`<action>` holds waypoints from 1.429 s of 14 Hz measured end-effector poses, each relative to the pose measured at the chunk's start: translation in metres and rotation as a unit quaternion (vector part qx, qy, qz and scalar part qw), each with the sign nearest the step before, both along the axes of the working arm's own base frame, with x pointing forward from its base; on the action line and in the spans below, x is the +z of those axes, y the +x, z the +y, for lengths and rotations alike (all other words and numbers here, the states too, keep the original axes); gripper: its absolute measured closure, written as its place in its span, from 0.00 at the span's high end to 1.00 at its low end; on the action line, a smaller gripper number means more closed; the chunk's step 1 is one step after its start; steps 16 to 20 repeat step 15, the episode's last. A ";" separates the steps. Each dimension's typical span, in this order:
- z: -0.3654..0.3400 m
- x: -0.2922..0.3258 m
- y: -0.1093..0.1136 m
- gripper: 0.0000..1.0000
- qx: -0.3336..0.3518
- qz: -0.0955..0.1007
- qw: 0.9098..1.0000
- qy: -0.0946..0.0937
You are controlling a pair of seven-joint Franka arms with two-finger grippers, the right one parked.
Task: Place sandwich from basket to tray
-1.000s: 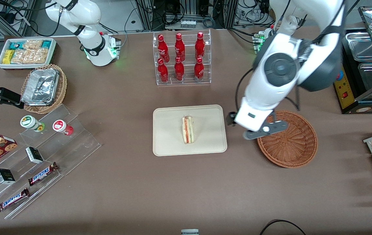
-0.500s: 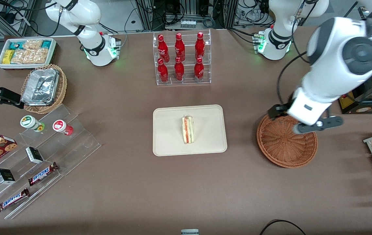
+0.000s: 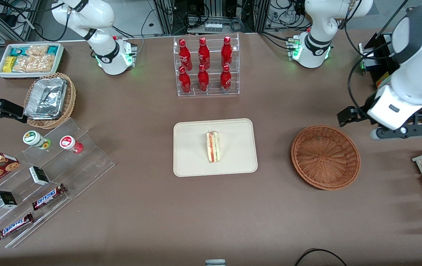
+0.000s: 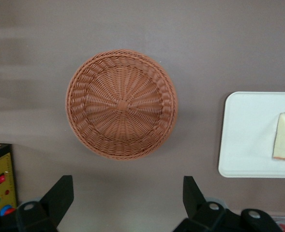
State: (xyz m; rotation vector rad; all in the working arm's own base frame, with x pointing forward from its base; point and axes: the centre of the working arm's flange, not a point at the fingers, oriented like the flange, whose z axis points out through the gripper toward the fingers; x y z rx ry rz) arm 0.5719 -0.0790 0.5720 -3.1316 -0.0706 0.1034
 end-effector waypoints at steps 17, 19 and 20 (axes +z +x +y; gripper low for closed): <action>0.064 0.016 -0.032 1.00 -0.067 0.000 0.998 -0.008; 0.064 0.016 -0.032 1.00 -0.067 0.000 0.998 -0.008; 0.064 0.016 -0.032 1.00 -0.067 0.000 0.998 -0.008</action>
